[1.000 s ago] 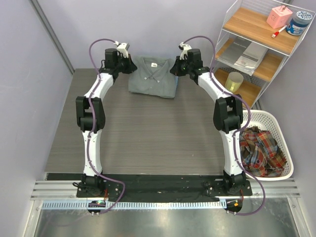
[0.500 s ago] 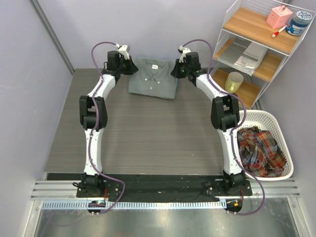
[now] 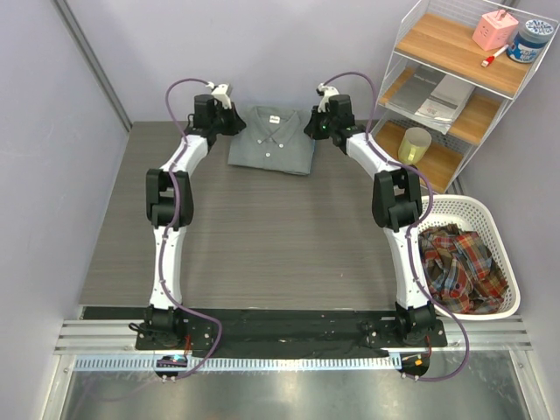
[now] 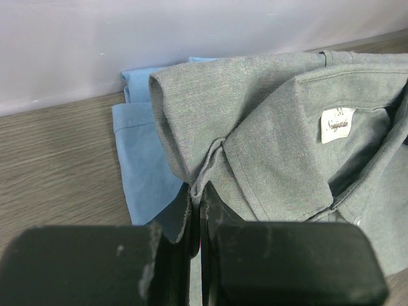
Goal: Fold and stack the long sleeve shirts
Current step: Neatly place the folded shirt to the corner
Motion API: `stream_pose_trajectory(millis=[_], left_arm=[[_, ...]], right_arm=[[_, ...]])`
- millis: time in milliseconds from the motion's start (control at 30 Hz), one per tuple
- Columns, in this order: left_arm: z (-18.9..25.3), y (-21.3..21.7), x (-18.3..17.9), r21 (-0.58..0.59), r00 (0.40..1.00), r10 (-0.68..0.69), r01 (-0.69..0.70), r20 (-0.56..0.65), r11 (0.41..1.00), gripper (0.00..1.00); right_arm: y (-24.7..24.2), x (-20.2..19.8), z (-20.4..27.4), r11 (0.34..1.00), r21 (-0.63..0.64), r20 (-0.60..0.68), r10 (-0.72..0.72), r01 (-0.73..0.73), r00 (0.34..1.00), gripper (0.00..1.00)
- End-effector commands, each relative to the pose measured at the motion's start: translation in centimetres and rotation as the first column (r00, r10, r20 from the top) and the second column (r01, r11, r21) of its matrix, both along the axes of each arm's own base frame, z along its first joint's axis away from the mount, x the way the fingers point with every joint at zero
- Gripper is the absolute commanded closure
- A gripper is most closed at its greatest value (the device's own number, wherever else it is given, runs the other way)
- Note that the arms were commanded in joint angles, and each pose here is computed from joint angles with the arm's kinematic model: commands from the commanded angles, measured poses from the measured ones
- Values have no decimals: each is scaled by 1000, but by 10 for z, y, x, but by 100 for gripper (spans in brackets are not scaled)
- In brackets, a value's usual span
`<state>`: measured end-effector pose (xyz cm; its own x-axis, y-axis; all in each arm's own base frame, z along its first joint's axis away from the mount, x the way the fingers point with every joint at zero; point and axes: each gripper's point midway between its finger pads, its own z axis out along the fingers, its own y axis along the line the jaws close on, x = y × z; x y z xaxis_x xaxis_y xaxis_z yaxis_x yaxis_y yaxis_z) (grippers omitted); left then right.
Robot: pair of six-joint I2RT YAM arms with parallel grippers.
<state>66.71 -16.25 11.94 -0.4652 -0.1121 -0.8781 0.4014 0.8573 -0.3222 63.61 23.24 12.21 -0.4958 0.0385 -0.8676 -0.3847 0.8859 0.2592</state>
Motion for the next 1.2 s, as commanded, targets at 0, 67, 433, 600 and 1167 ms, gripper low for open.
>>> stream_pose_trajectory(millis=[0, 67, 433, 600, 1167], left_arm=[[25, -2, 18, 4, 994, 13, -13, 108, 1000, 100], [27, -4, 22, -1, 991, 12, -12, 132, 1000, 100], [12, 4, 32, 9, 990, 69, -70, 125, 997, 31], [33, 16, 21, -32, 992, 77, -74, 102, 997, 22], [-10, -9, -48, -405, 979, -31, -54, -201, 913, 18]], right_arm=[[-14, 22, 34, 998, 6, 119, -57, 56, 991, 99], [-19, 25, 32, 997, 4, 127, -74, 74, 989, 99], [-35, 45, 23, 987, 30, 165, -160, 157, 973, 52], [-44, 39, 29, 986, 48, 119, -167, 162, 979, 33], [-34, -24, 26, 988, 154, -87, -15, 29, 996, 0]])
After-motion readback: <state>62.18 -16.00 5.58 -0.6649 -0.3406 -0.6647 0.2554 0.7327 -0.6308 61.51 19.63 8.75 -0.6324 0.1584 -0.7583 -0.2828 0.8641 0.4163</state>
